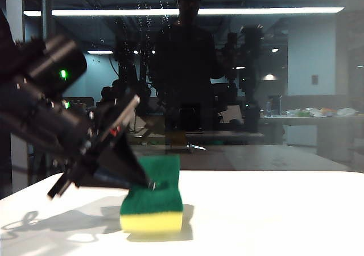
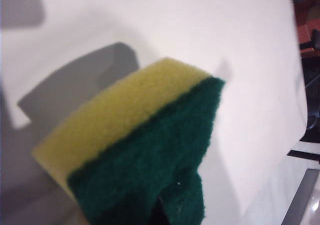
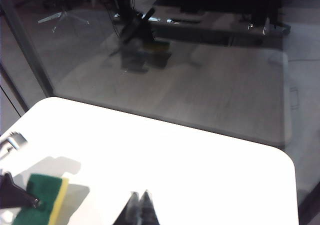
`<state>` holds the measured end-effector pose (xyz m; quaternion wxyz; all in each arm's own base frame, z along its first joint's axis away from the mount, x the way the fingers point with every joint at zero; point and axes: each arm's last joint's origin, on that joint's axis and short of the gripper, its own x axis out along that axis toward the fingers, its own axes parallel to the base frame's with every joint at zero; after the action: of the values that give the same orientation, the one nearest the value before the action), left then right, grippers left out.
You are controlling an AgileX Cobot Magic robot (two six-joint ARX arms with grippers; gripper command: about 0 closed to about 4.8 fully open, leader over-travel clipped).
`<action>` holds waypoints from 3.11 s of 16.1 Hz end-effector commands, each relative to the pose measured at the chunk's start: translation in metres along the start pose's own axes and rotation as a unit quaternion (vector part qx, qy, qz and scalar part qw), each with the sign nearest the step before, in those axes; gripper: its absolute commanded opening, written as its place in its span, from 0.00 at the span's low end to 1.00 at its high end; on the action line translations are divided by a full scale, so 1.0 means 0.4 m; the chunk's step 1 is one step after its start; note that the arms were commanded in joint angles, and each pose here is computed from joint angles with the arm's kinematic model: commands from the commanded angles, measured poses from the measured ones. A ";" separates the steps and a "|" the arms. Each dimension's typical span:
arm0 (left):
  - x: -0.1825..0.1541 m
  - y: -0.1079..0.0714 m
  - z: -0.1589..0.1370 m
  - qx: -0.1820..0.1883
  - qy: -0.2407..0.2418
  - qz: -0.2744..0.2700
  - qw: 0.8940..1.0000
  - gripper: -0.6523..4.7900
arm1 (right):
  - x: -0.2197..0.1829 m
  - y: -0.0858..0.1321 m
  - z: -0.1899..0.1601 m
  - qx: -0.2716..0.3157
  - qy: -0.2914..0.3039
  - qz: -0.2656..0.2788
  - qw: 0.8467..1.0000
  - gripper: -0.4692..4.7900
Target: Reach upward to find where there is water on the glass, pick up the sponge from the table, dry the water, and finally place the sponge back on the table.
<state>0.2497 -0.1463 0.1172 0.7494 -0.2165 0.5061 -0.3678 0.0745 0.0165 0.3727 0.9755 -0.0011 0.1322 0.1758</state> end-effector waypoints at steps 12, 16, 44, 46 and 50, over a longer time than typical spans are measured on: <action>-0.004 -0.020 0.053 0.001 -0.033 0.010 0.999 0.86 | -0.007 0.002 0.008 0.002 -0.022 0.000 1.000 0.09; -0.026 -0.047 0.075 0.031 -0.056 0.006 0.998 0.87 | -0.017 0.002 0.010 -0.011 -0.035 -0.012 0.999 0.09; -0.653 -0.220 -0.008 0.220 -0.434 0.268 0.832 0.72 | 0.031 -0.021 -0.074 -0.034 -0.102 -0.103 0.989 0.09; -0.664 -0.238 -0.036 0.227 -0.438 0.271 0.827 0.58 | 0.042 -0.023 -0.102 -0.034 -0.123 -0.103 0.986 0.09; -0.665 -0.248 -0.089 0.229 -0.432 0.277 0.827 0.22 | 0.049 -0.024 -0.155 -0.037 -0.151 -0.104 0.982 0.09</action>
<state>0.1287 -0.0025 0.3348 0.9901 -0.0294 0.0639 -0.1213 0.0810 0.0115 0.3075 0.9966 -0.0266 -0.0005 0.0779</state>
